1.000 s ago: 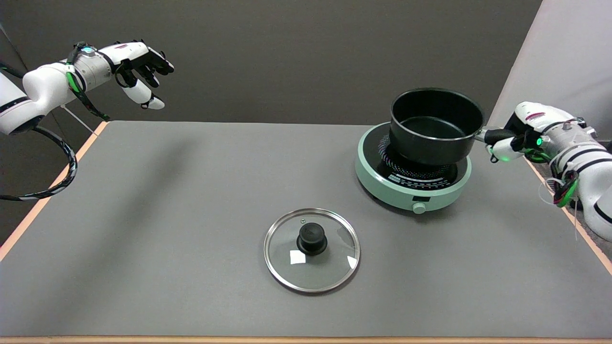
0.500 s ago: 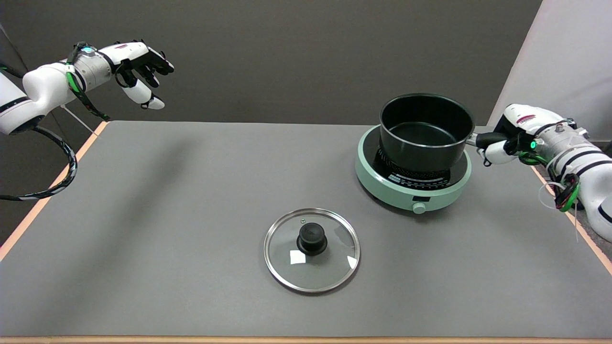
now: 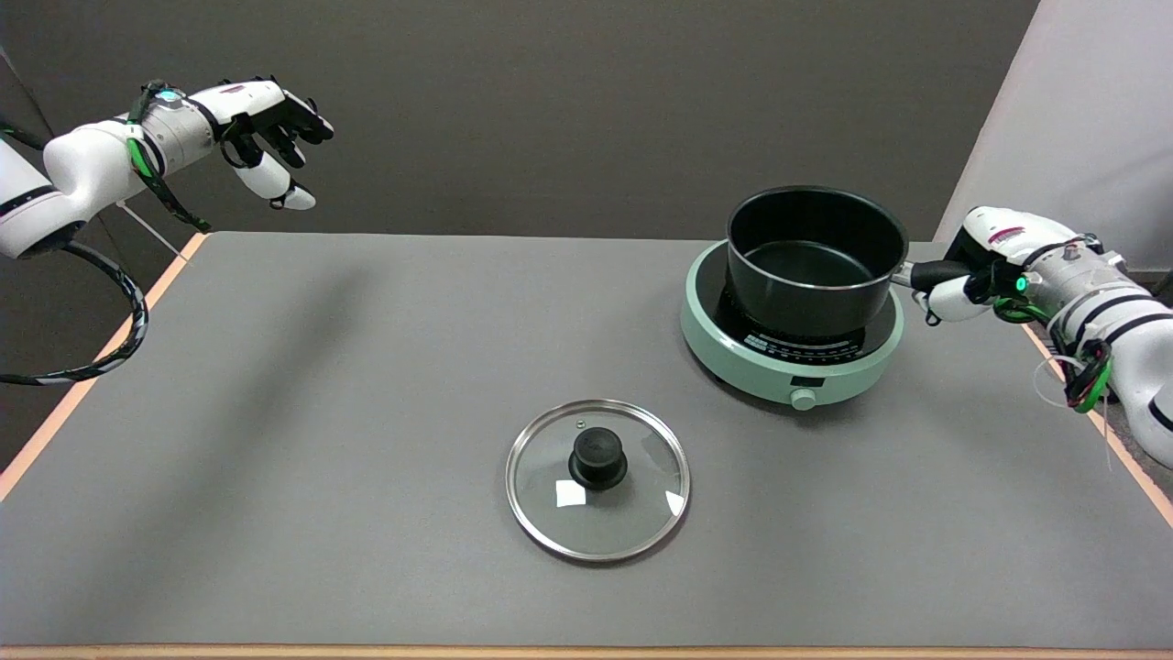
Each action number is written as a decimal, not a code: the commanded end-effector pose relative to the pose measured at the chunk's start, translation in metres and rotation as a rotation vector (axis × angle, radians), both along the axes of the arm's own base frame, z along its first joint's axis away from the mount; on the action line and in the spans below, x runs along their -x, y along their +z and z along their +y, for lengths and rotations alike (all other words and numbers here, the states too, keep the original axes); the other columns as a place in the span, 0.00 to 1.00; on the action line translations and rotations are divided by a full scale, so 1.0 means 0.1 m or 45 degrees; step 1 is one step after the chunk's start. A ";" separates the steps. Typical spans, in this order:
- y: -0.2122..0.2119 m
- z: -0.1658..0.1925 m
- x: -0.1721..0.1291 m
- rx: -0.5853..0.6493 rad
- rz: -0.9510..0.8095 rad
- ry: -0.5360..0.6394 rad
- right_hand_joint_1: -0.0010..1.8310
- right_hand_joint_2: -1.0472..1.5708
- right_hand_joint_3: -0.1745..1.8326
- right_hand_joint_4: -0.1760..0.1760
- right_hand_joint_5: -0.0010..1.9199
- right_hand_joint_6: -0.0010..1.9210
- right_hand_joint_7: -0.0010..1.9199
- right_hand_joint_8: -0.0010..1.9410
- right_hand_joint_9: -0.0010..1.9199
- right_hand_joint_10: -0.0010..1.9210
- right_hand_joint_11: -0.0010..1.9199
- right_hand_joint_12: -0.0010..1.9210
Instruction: Place the pot onto the induction cooker.
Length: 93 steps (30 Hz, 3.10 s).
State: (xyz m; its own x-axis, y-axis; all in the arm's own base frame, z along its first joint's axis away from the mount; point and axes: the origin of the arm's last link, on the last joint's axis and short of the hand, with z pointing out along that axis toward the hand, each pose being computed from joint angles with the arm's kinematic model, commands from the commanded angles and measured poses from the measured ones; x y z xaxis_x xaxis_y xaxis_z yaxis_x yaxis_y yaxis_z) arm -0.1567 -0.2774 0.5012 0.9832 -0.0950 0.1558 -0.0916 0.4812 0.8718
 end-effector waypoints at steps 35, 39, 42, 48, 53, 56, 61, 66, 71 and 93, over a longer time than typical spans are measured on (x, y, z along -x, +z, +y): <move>-0.01 -0.12 0.11 0.012 -0.047 0.005 0.59 0.88 0.41 0.23 0.83 0.83 0.83 0.82 0.83 0.83 0.83 0.83; 0.00 -0.11 0.12 0.014 -0.047 0.002 0.59 0.88 0.41 0.23 0.83 0.83 0.83 0.82 0.83 0.83 0.83 0.83; 0.01 -0.11 0.13 0.017 -0.048 -0.001 0.59 0.88 0.41 0.23 0.83 0.83 0.83 0.82 0.83 0.83 0.83 0.83; 0.02 -0.11 0.14 0.024 -0.051 -0.004 0.59 0.89 0.41 0.23 0.83 0.83 0.83 0.82 0.83 0.83 0.83 0.83; 0.03 -0.10 0.19 0.032 -0.066 -0.009 0.59 0.89 0.41 0.23 0.83 0.83 0.83 0.82 0.83 0.83 0.83 0.83; 0.02 -0.11 0.21 0.028 -0.068 -0.013 0.59 0.89 0.41 0.23 0.83 0.83 0.83 0.82 0.83 0.83 0.83 0.83; 0.03 -0.11 0.23 0.036 -0.067 -0.020 0.59 0.89 0.41 0.23 0.83 0.83 0.83 0.82 0.83 0.83 0.83 0.83; 0.03 -0.11 0.23 0.034 -0.065 -0.021 0.59 0.89 0.40 0.23 0.83 0.83 0.83 0.82 0.83 0.83 0.83 0.83; 0.01 -0.12 0.22 0.025 -0.050 -0.021 0.58 0.89 0.39 0.23 0.83 0.83 0.83 0.82 0.83 0.83 0.83 0.83; -0.05 -0.11 0.22 -0.011 0.018 -0.070 0.66 0.06 0.95 0.05 0.26 0.26 0.26 0.26 0.26 0.26 0.26 0.26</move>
